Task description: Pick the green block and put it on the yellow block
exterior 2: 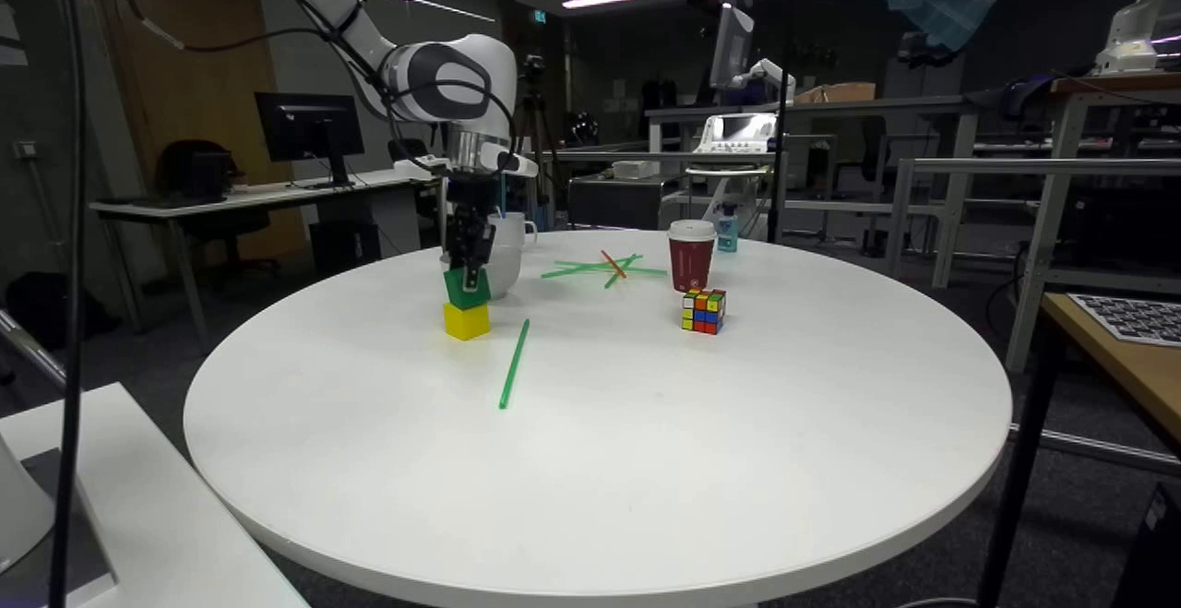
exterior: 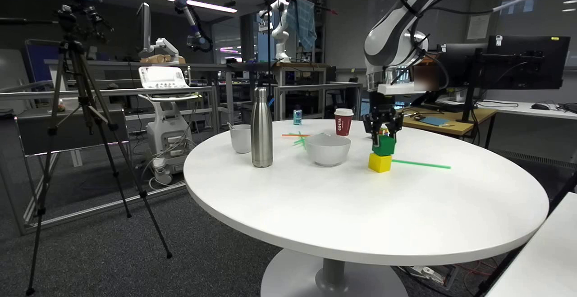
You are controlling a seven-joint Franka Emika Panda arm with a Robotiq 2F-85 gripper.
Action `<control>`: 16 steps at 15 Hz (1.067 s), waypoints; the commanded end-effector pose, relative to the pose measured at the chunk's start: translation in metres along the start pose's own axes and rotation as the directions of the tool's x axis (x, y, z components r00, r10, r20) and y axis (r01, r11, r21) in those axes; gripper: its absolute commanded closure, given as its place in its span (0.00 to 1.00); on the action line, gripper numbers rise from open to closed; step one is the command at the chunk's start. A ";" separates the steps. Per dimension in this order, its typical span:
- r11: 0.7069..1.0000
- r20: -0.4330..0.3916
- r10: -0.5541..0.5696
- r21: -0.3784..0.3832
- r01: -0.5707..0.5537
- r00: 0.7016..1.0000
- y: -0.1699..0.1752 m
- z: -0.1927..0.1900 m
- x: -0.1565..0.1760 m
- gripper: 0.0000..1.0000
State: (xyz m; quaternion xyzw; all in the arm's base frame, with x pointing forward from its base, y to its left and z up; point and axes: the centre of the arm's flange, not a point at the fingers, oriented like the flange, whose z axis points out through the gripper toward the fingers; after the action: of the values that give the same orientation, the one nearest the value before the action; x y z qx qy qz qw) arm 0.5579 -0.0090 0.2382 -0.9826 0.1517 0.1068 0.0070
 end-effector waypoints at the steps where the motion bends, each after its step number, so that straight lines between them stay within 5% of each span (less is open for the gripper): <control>1: 1.000 -0.018 0.025 0.001 -0.025 1.000 0.002 -0.006 -0.015 0.19; 5: 1.000 -0.011 0.029 0.001 -0.029 1.000 0.002 -0.006 -0.014 0.00; 16: 0.999 -0.069 0.037 0.015 -0.036 0.997 0.007 -0.029 -0.020 0.00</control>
State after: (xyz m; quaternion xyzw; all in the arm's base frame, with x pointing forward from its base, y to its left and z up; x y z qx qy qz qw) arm 0.5571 -0.0100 0.2453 -0.9831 0.1534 0.1001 0.0074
